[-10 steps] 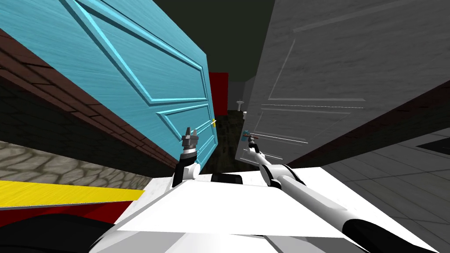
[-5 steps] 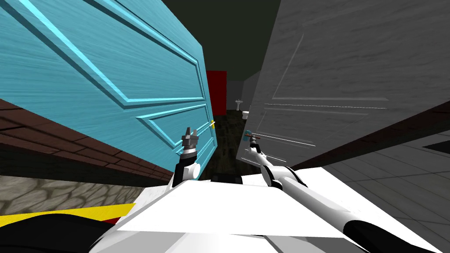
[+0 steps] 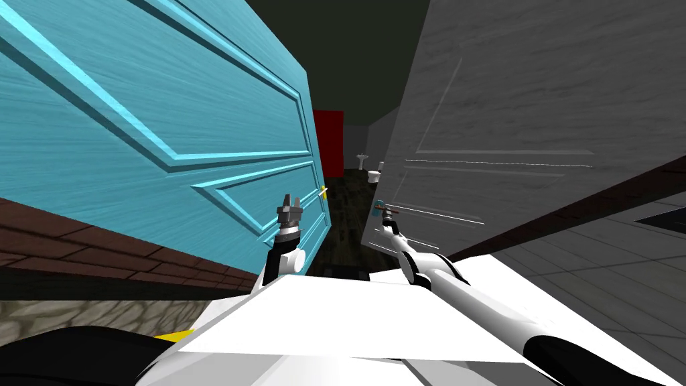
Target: Push the door open
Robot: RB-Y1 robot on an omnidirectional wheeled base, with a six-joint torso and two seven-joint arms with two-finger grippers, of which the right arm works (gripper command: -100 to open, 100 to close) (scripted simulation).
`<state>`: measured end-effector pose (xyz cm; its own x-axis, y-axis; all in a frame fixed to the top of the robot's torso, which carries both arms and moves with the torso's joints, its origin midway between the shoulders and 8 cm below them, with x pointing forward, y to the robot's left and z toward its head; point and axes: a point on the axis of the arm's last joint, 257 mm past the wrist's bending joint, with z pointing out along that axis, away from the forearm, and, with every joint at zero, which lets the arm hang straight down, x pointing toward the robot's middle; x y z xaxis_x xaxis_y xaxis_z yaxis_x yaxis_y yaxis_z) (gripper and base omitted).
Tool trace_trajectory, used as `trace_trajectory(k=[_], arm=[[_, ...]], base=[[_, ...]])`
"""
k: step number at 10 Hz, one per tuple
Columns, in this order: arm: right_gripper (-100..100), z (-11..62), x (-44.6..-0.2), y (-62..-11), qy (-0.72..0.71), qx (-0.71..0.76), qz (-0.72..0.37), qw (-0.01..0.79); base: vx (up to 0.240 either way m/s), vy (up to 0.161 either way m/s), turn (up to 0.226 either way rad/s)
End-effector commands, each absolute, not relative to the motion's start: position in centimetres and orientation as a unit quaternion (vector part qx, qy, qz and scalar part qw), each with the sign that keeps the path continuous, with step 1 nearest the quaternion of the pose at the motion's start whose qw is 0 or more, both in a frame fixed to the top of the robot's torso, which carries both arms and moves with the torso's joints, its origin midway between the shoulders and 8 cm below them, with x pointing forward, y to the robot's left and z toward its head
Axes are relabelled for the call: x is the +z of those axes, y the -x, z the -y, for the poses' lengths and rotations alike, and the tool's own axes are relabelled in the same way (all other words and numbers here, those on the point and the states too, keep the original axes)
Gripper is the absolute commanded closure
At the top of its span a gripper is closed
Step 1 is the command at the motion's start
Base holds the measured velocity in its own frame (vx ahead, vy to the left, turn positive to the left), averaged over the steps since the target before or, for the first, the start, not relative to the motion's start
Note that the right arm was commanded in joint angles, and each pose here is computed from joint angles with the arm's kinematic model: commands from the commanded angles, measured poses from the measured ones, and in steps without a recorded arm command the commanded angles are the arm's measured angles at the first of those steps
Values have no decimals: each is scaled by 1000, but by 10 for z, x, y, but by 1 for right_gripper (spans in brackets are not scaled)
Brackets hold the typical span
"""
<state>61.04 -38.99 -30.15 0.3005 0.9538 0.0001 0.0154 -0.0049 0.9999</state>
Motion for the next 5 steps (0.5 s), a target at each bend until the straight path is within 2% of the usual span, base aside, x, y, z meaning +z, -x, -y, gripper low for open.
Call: trace_trajectory(k=[1,3,5], arm=[[100,401,-292,-612,-574,413,-412,575],[100,407,-293,-610,-577,408,-408,577],[100,406,-293,-610,-579,406,-405,579]], base=[[180,64,-70],[185,68,-56],[112,8,-53]])
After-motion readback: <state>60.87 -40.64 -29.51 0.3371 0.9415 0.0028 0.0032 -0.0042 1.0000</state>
